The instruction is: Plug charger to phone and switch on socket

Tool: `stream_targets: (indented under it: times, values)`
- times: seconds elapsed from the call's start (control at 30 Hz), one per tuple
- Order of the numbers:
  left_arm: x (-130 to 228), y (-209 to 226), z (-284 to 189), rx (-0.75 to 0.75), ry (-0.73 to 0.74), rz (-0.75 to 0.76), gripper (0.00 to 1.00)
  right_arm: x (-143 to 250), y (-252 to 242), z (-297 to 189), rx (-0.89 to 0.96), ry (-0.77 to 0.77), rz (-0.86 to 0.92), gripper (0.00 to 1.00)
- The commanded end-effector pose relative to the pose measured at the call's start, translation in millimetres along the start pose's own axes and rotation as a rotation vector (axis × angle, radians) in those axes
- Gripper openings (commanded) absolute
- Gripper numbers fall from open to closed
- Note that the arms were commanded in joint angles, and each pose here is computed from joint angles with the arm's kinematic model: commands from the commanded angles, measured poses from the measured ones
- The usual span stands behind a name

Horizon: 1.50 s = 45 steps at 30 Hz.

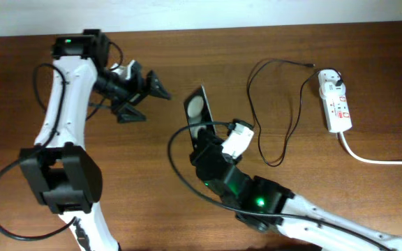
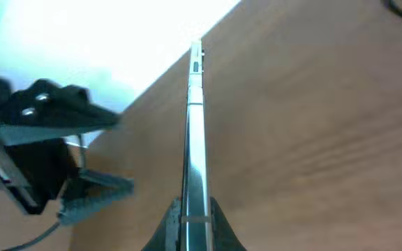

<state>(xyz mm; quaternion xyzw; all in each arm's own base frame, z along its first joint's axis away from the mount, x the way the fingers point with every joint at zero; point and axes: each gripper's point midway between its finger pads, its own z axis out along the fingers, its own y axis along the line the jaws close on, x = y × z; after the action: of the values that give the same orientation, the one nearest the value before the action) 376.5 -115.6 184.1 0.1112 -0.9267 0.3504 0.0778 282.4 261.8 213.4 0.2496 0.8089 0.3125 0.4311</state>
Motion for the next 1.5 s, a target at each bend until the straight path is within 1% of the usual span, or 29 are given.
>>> stream_targets:
  times: [0.0, 0.07, 0.13, 0.17, 0.23, 0.27, 0.3, 0.33, 0.37, 0.4, 0.47, 0.53, 0.6, 0.67, 0.7, 0.73, 0.8, 0.83, 0.87, 0.9, 1.0, 1.07, 1.1, 1.17, 1.23, 1.27, 1.4, 1.43, 1.47]
  values:
    - [-2, 13, -36, 0.026, -0.072, 0.057, 1.0, -5, 4, -19, -0.021, 0.051, 0.166, 0.04]
    - [4, 17, -59, 0.031, -0.118, 0.099, 0.99, -4, -8, -24, 0.024, 0.067, 0.203, 0.04]
    - [13, 12, -84, 0.033, -0.196, 0.152, 0.95, -3, -12, -24, 0.038, 0.068, 0.193, 0.04]
    - [23, 3, -101, 0.031, -0.26, 0.204, 0.92, -1, -16, -23, 0.048, 0.068, 0.213, 0.04]
    - [44, -21, -129, 0.02, -0.383, 0.345, 0.88, 4, -28, -21, 0.074, 0.069, 0.246, 0.04]
    - [60, -37, -147, 0.009, -0.471, 0.451, 0.88, 10, -42, -18, 0.101, 0.069, 0.28, 0.04]
    - [71, -48, -160, 0.0, -0.534, 0.509, 0.88, 13, -47, -17, 0.107, 0.069, 0.285, 0.04]
    - [86, -62, -178, -0.012, -0.628, 0.587, 0.87, 13, -48, -16, 0.095, 0.067, 0.293, 0.04]
    - [97, -73, -193, -0.033, -0.714, 0.649, 0.84, 10, -43, -18, 0.063, 0.06, 0.308, 0.04]
    - [108, -84, -206, -0.029, -0.785, 0.694, 0.79, 5, -39, -20, 0.039, 0.042, 0.314, 0.04]
    - [113, -92, -214, 0.008, -0.858, 0.668, 0.8, -7, -33, -25, 0.012, 0.006, 0.336, 0.04]
    - [94, -77, -198, 0.038, -0.841, 0.59, 0.8, -8, -32, -26, 0.006, 0.005, 0.34, 0.04]
    - [66, -54, -163, 0.109, -0.775, 0.487, 0.81, -8, -33, -26, 0.006, 0.005, 0.34, 0.04]
    - [54, -43, -114, 0.324, -0.647, 0.435, 0.82, -10, -33, -25, 0.001, -0.011, 0.346, 0.04]
    - [48, -38, -101, 0.392, -0.621, 0.385, 0.82, -12, -33, -25, -0.004, -0.021, 0.351, 0.04]
    - [39, -23, -82, 0.449, -0.59, 0.266, 0.82, -15, -31, -23, -0.016, -0.026, 0.367, 0.04]
    - [35, 5, -49, 0.506, -0.515, 0.021, 0.89, -20, -26, -21, -0.04, -0.029, 0.392, 0.04]
    - [36, 13, -40, 0.52, -0.483, -0.066, 0.9, -20, -20, -21, -0.061, -0.011, 0.407, 0.04]
    - [38, 16, -33, 0.533, -0.451, -0.144, 0.9, -19, -14, -20, -0.085, 0.004, 0.42, 0.04]
    - [41, 15, -29, 0.538, -0.426, -0.184, 0.89, -18, -10, -21, -0.102, 0.013, 0.429, 0.04]
    - [56, -6, -4, 0.536, -0.31, -0.265, 0.88, -9, 7, -18, -0.162, 0.076, 0.467, 0.04]
    - [56, -9, 13, 0.478, -0.318, -0.327, 0.88, -4, 11, -13, -0.175, 0.092, 0.47, 0.04]
    - [58, -12, 17, 0.474, -0.304, -0.348, 0.88, 0, 12, -11, -0.176, 0.103, 0.469, 0.04]
    - [59, -17, 18, 0.484, -0.299, -0.342, 0.84, 11, 18, -5, -0.194, 0.148, 0.469, 0.04]
    - [61, -19, 18, 0.493, -0.287, -0.333, 0.68, 16, 25, -3, -0.218, 0.177, 0.474, 0.04]
    - [63, -21, 18, 0.501, -0.273, -0.328, 0.63, 18, 28, -3, -0.232, 0.193, 0.478, 0.04]
    - [70, -27, 18, 0.525, -0.23, -0.313, 0.6, 22, 39, -6, -0.276, 0.231, 0.489, 0.04]
    - [72, -29, 18, 0.533, -0.216, -0.308, 0.57, 22, 40, -6, -0.279, 0.234, 0.489, 0.04]
    - [74, -30, 17, 0.541, -0.204, -0.302, 0.53, 22, 40, -6, -0.279, 0.234, 0.489, 0.04]
